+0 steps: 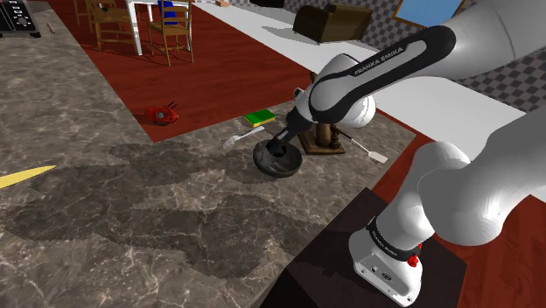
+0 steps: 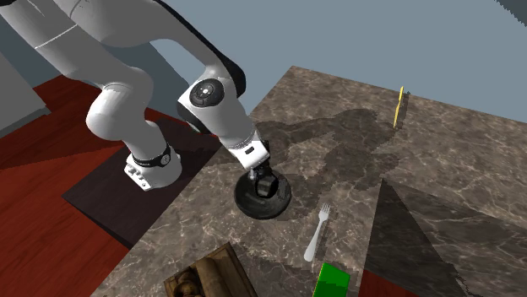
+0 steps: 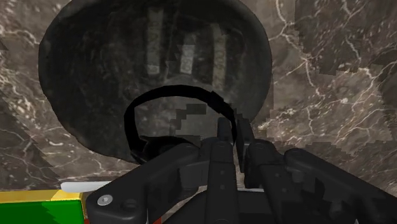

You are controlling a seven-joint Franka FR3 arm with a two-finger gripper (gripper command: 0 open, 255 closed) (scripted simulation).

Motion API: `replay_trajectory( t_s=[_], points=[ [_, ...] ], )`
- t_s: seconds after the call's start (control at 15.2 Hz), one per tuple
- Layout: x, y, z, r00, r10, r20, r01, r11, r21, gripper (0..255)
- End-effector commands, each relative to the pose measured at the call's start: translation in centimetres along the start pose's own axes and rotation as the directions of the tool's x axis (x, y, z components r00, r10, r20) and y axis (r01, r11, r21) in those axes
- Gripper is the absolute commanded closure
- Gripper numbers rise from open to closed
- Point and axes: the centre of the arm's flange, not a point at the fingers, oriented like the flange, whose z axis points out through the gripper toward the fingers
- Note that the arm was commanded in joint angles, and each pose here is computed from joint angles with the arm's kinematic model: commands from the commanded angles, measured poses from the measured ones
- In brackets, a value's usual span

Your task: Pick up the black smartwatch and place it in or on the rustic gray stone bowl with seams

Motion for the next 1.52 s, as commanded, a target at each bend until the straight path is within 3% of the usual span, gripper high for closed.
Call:
replay_trajectory(
  t_s=[0.0,0.59,0.66,0.99,1.25,1.45],
  points=[
    [-0.3,0.3,1.0,1.000,0.000,-0.001,0.000,1.000,-0.001,255],
    [-0.4,0.5,1.4,1.000,0.000,-0.001,0.000,1.000,-0.001,255],
    [-0.4,0.5,1.4,1.000,0.000,-0.001,0.000,1.000,-0.001,0],
    [-0.4,0.5,1.4,1.000,0.000,-0.001,0.000,1.000,-0.001,0],
    [-0.4,0.5,-3.6,1.000,0.000,-0.001,0.000,1.000,-0.001,0],
    [-0.4,0.5,-3.6,1.000,0.000,-0.001,0.000,1.000,-0.001,0]
  ],
)
